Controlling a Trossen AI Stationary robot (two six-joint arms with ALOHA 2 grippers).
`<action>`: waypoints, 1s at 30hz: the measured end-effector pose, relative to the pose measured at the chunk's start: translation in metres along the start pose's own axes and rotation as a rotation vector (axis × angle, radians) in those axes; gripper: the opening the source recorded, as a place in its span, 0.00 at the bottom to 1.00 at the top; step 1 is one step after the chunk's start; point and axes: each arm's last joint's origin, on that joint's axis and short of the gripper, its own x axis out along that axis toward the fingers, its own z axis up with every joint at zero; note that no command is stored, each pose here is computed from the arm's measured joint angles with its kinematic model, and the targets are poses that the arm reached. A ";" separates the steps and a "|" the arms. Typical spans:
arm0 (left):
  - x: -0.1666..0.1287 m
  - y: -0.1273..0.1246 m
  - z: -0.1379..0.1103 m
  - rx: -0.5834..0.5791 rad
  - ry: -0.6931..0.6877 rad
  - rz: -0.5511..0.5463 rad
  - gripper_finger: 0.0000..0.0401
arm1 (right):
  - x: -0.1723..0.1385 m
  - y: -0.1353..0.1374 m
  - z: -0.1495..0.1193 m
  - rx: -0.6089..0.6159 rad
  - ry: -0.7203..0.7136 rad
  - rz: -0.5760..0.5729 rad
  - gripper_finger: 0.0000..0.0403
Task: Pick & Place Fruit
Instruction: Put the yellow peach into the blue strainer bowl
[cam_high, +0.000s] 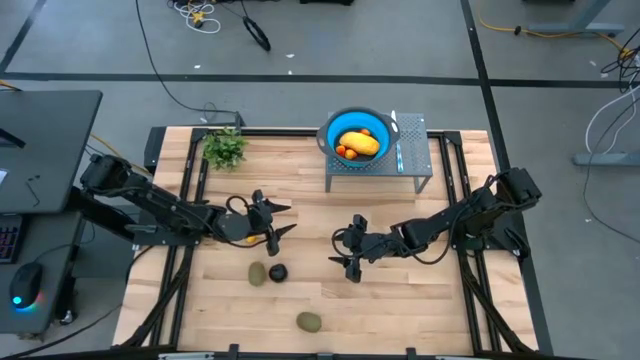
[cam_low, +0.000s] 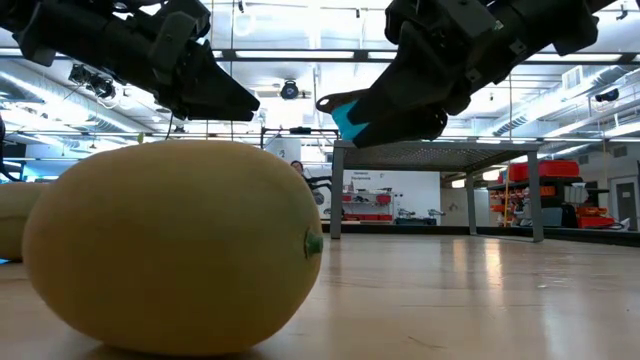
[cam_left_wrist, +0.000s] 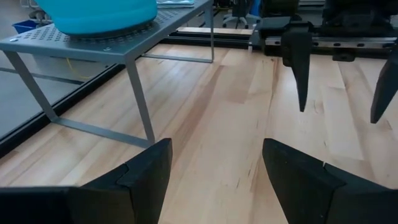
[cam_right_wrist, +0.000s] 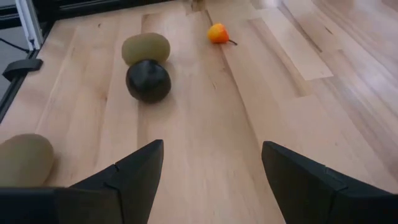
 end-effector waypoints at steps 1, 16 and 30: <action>0.000 0.000 0.000 -0.001 0.000 0.000 0.64 | 0.000 0.000 0.000 0.002 -0.005 0.002 0.70; 0.007 0.007 0.014 -0.135 -0.095 -0.074 0.64 | 0.000 0.001 0.002 0.008 -0.019 0.008 0.70; 0.006 0.003 -0.005 -0.282 0.195 -0.252 0.64 | 0.000 0.001 0.002 0.007 -0.019 0.008 0.70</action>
